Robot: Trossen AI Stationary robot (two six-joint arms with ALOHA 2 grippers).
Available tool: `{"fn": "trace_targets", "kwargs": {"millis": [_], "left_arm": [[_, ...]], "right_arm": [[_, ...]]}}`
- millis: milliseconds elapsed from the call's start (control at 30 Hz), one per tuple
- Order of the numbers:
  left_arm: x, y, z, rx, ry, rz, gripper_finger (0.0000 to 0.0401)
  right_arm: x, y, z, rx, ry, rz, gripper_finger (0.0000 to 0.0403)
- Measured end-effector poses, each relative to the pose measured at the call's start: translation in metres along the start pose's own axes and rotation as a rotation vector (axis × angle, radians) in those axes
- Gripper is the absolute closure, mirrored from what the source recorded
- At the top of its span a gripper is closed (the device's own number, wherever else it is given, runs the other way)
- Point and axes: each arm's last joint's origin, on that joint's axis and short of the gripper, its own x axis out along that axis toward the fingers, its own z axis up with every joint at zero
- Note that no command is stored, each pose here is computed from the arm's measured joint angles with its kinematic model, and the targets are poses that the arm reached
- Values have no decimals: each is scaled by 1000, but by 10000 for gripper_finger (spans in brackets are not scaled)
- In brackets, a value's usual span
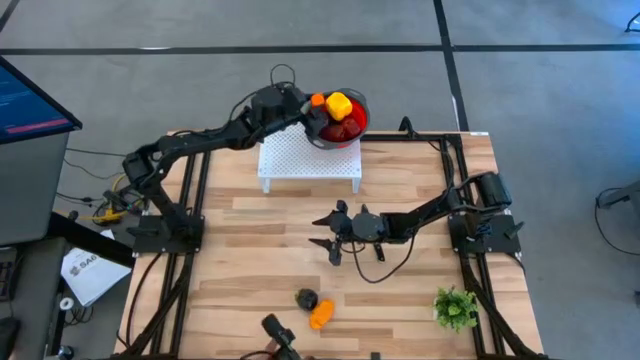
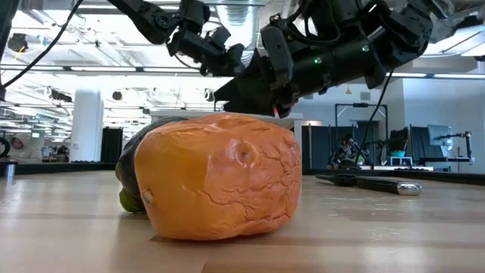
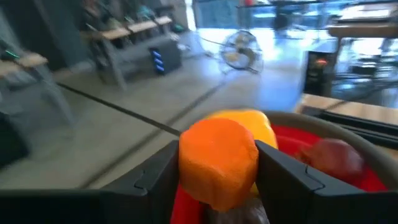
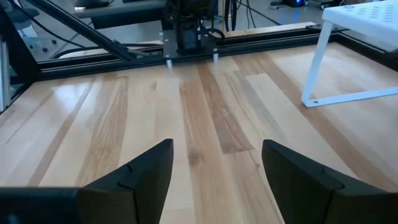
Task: Pick & Place Fruit
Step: Put the orange tangerine into the strainer bowl on the shelf, then put the black mangosteen into the strainer bowl on the shelf
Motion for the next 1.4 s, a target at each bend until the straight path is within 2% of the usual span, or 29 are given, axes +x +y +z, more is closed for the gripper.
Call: {"fn": "trace_targets", "kwargs": {"millis": [167,267,567,767,867,1033,1167,1267,1400], "left_arm": [[6,12,-9,-84,4,-107,223],[9,20,-11,-102,6,-100,218],[24,19,-28,-106,5,-127,174],[24,19,-26,-106,-15,-125,162],[19,20,-17,-101,-43,-128,163],[-10,17,9,-97,-33,-227,164],[-52,0,25,-64,6,-414,164],[-89,-24,16,-10,34,-562,164],[-141,-59,-16,77,44,-729,164]], "right_arm": [[0,0,1,4,-12,0,163],[0,0,2,5,-17,1,163],[0,-1,2,5,-18,0,163],[0,0,1,11,-13,2,163],[0,2,1,10,-13,7,163],[-2,7,0,6,-11,20,163],[-2,9,0,4,-10,25,163],[-2,9,0,4,-10,25,163],[-3,11,0,3,-15,29,163]]}}
